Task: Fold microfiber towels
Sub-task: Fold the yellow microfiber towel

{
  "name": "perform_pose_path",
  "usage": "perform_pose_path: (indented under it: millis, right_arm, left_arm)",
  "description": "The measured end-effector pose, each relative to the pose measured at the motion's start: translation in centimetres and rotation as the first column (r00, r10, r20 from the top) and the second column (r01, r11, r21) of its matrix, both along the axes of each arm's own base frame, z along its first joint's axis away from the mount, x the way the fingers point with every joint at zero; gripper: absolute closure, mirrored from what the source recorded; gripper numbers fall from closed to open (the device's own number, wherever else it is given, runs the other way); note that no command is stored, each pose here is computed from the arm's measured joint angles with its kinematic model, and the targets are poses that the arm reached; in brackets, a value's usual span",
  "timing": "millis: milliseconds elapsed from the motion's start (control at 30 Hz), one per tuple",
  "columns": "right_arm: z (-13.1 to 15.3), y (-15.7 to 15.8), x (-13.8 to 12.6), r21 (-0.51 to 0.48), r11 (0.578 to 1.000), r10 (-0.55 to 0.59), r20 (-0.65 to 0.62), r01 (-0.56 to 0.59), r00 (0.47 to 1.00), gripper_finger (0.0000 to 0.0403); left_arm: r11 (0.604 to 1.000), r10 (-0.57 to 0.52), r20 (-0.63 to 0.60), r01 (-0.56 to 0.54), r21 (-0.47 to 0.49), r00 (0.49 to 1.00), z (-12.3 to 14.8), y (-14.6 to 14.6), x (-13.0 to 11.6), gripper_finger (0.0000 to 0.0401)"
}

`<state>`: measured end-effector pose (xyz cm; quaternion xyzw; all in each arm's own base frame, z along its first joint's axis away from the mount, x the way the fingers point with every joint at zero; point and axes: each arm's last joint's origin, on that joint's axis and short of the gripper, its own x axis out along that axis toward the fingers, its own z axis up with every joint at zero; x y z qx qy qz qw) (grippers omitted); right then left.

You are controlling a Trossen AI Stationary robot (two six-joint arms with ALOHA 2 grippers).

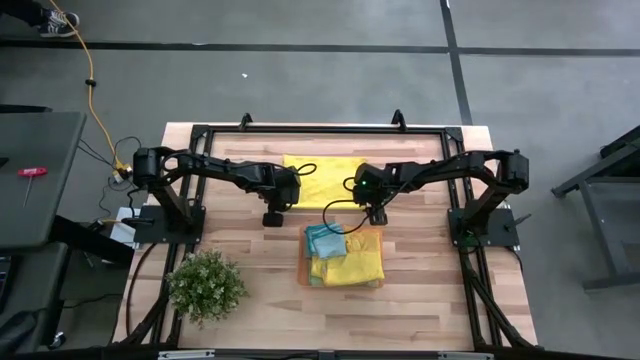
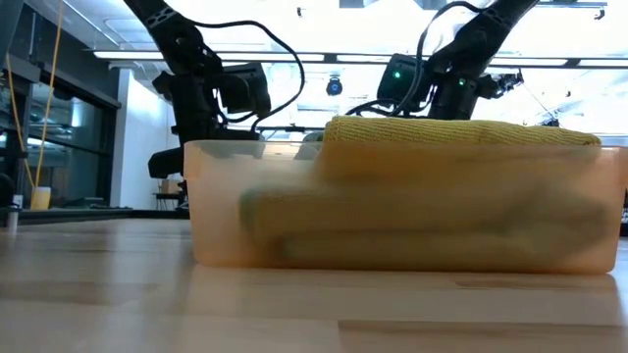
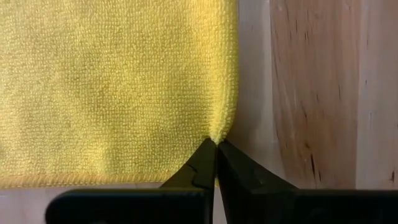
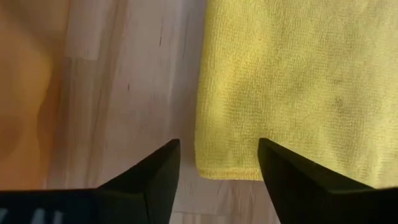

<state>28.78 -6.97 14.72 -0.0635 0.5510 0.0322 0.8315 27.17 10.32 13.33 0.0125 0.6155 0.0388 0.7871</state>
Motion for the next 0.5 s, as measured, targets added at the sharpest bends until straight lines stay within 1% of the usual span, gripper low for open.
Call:
perform_pose_path:
  millis: [267, 500]
  right_arm:
    - [-0.8, 0.2, -0.6, 0.005, 1.0, 0.0, -0.017, 0.0, 1.0, 0.0242]
    - [-1.3, 0.2, -0.9, 0.013, 1.0, -0.024, -0.013, 0.024, 1.0, 0.0258]
  left_arm:
    - [1.0, 0.0, 0.001, 0.0, 0.0, 1.0, 0.0, 0.0, 0.0, 0.04]
    - [1.0, 0.0, 0.001, 0.0, 0.0, 1.0, 0.0, 0.0, 0.0, 0.04]
